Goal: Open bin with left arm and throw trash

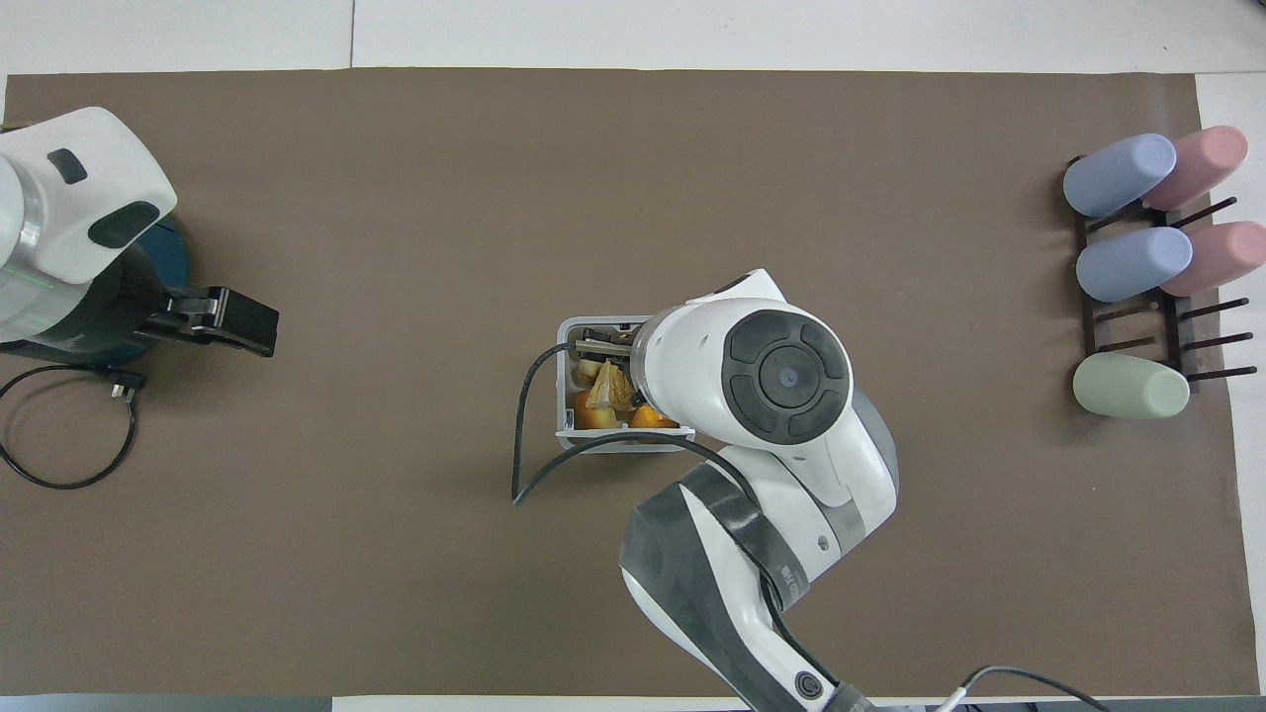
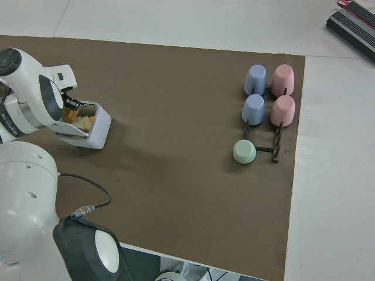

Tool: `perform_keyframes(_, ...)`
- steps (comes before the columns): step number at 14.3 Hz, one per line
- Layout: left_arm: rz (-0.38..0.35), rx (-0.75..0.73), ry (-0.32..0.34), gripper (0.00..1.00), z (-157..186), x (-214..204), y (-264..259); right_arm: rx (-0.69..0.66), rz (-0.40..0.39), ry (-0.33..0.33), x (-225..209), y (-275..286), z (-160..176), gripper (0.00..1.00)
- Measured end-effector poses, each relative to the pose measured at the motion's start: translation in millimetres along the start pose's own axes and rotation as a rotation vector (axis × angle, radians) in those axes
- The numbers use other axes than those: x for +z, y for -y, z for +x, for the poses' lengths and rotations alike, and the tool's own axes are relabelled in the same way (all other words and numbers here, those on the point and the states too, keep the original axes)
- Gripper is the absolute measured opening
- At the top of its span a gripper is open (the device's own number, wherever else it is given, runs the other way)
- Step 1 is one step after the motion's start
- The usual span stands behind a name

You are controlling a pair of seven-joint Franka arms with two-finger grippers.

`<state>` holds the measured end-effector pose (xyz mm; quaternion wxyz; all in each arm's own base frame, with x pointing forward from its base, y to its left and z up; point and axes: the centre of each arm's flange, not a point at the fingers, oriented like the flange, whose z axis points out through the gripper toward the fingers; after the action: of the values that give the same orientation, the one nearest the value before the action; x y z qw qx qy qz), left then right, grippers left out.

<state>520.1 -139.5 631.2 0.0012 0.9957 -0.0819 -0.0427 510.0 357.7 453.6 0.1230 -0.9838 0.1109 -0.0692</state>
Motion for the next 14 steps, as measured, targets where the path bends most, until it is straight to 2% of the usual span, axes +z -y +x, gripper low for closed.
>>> perform_keyframes(2, 0.000, -0.002, 0.002, 1.00, 0, 1, 0, 0.003, 0.000, -0.002, -1, -1, 2, 0.62)
perform_keyframes(4, -0.003, -0.014, 0.001, 1.00, 0, 0, 4, 0.013, -0.003, -0.007, -2, -6, 7, 0.99)
perform_keyframes(9, -0.017, -0.077, 0.008, 1.00, -1, -5, 36, 0.035, -0.028, -0.058, -15, -54, 56, 1.00)
perform_keyframes(11, -0.017, -0.074, 0.007, 1.00, -2, -6, 35, 0.048, -0.032, -0.095, -32, -82, 82, 1.00)
perform_keyframes(14, -0.017, -0.073, 0.006, 1.00, -2, -7, 34, -0.006, -0.054, -0.130, -60, -124, 110, 1.00)
